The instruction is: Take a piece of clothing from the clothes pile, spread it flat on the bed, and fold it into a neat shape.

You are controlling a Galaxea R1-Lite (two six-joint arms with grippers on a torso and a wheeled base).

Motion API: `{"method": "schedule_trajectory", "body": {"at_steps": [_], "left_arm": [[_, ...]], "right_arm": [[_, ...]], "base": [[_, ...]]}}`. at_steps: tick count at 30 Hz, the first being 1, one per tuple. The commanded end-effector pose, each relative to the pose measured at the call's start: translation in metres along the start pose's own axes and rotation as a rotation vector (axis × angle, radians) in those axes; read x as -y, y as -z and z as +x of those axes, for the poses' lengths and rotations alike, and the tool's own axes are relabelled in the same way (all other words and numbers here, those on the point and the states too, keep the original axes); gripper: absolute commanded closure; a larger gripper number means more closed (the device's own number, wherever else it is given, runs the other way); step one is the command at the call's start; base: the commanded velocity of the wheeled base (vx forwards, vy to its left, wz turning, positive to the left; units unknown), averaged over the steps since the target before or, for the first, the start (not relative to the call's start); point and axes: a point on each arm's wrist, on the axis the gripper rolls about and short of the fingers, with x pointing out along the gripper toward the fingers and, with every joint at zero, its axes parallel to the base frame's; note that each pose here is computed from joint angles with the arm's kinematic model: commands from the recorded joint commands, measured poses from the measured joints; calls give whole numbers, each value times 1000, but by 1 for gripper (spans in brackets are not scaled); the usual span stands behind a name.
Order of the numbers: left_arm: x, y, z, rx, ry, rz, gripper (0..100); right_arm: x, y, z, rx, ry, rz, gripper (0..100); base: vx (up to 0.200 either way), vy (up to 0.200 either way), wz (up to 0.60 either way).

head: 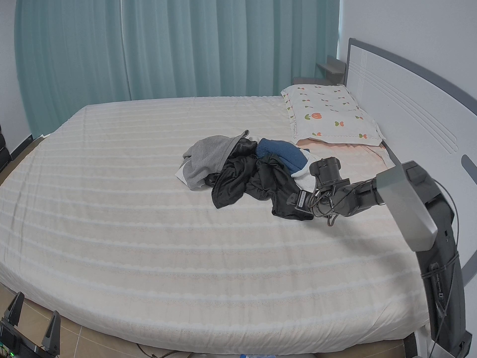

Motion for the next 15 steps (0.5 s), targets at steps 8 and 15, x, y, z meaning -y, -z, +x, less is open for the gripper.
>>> {"method": "schedule_trajectory", "body": {"at_steps": [8,15], "left_arm": [[0,5,0,2,0,0,0],[0,5,0,2,0,0,0]], "right_arm": [[1,24,36,-30,31,44,0],[-1,21,36,-11,18,50,100]], "base": [[0,0,0],[0,0,0]]}}
